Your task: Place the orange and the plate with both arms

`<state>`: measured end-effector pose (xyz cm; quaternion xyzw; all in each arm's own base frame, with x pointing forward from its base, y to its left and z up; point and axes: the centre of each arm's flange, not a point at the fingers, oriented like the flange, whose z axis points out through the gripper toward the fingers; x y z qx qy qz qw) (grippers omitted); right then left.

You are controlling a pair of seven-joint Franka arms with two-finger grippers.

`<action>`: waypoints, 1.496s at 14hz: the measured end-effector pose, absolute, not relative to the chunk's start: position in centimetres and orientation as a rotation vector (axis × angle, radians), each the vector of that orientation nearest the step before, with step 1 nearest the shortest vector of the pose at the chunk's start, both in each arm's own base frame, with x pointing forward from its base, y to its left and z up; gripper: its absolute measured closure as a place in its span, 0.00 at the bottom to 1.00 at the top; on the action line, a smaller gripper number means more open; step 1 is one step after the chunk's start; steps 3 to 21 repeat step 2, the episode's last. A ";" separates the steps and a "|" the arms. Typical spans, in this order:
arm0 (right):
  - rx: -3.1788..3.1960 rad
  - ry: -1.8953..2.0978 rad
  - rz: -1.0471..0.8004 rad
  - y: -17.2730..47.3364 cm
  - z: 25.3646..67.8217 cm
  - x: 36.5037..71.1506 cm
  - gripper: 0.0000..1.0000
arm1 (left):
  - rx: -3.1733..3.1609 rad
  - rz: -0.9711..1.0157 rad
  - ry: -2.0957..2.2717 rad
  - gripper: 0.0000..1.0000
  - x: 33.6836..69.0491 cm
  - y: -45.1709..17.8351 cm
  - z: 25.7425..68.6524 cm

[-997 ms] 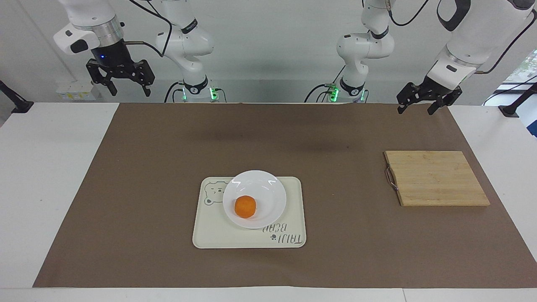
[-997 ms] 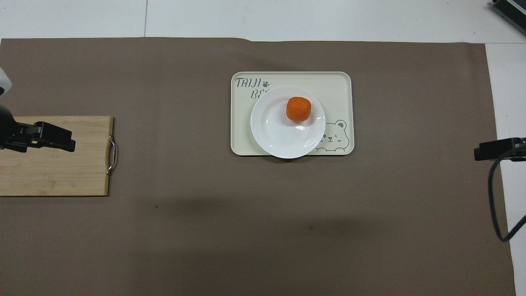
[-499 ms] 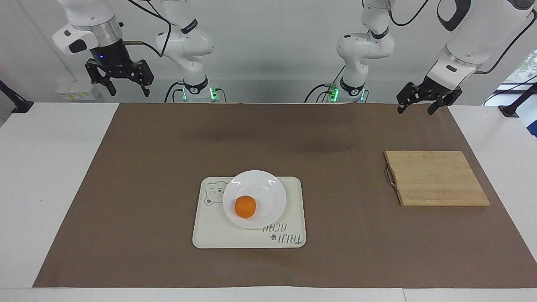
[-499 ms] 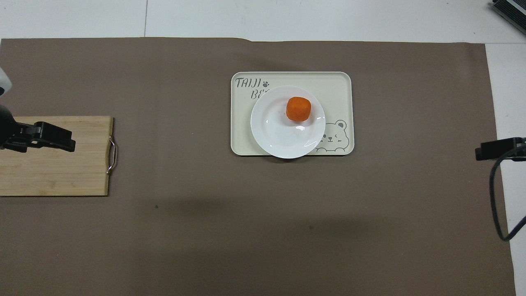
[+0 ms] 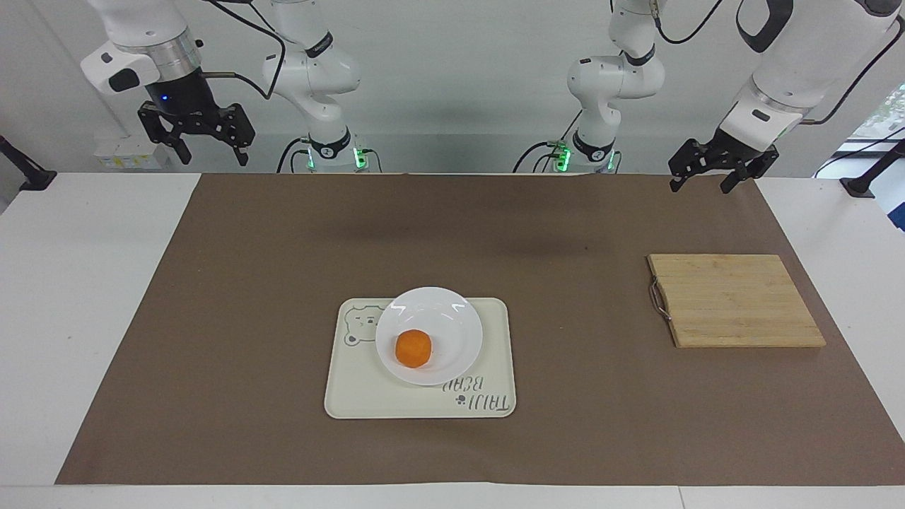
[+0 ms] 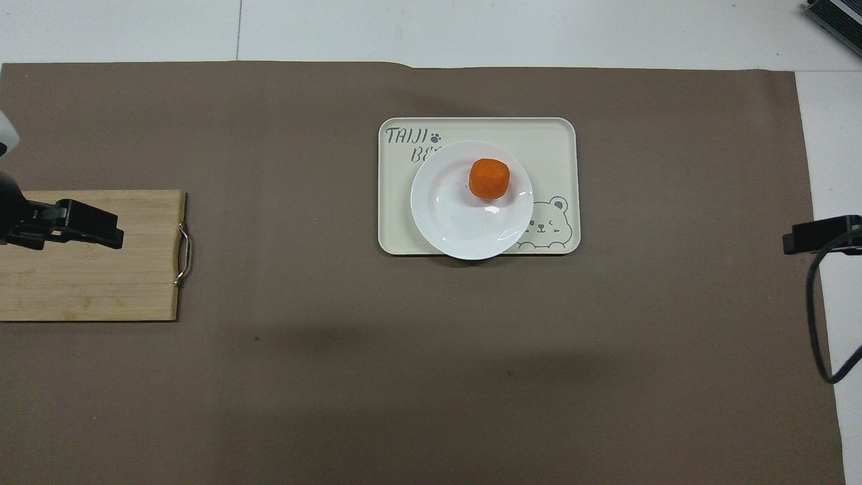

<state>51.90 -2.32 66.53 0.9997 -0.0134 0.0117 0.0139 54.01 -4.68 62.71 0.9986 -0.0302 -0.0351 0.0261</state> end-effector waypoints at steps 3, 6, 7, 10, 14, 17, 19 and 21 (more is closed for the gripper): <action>3.114 -0.041 0.030 -2.3 66.5 51.9 0.00 | 3.086 -0.108 -0.093 0.00 54.0 -4.7 62.7; 3.114 -0.041 0.030 -2.3 66.5 51.9 0.00 | 3.086 -0.108 -0.093 0.00 54.0 -4.7 62.7; 3.114 -0.041 0.030 -2.3 66.5 51.9 0.00 | 3.086 -0.108 -0.093 0.00 54.0 -4.7 62.7; 3.114 -0.041 0.030 -2.3 66.5 51.9 0.00 | 3.086 -0.108 -0.093 0.00 54.0 -4.7 62.7; 3.114 -0.041 0.030 -2.3 66.5 51.9 0.00 | 3.086 -0.108 -0.093 0.00 54.0 -4.7 62.7; 3.114 -0.041 0.030 -2.3 66.5 51.9 0.00 | 3.086 -0.108 -0.093 0.00 54.0 -4.7 62.7; 3.114 -0.041 0.030 -2.3 66.5 51.9 0.00 | 3.086 -0.108 -0.093 0.00 54.0 -4.7 62.7; 3.114 -0.041 0.030 -2.3 66.5 51.9 0.00 | 3.086 -0.108 -0.093 0.00 54.0 -4.7 62.7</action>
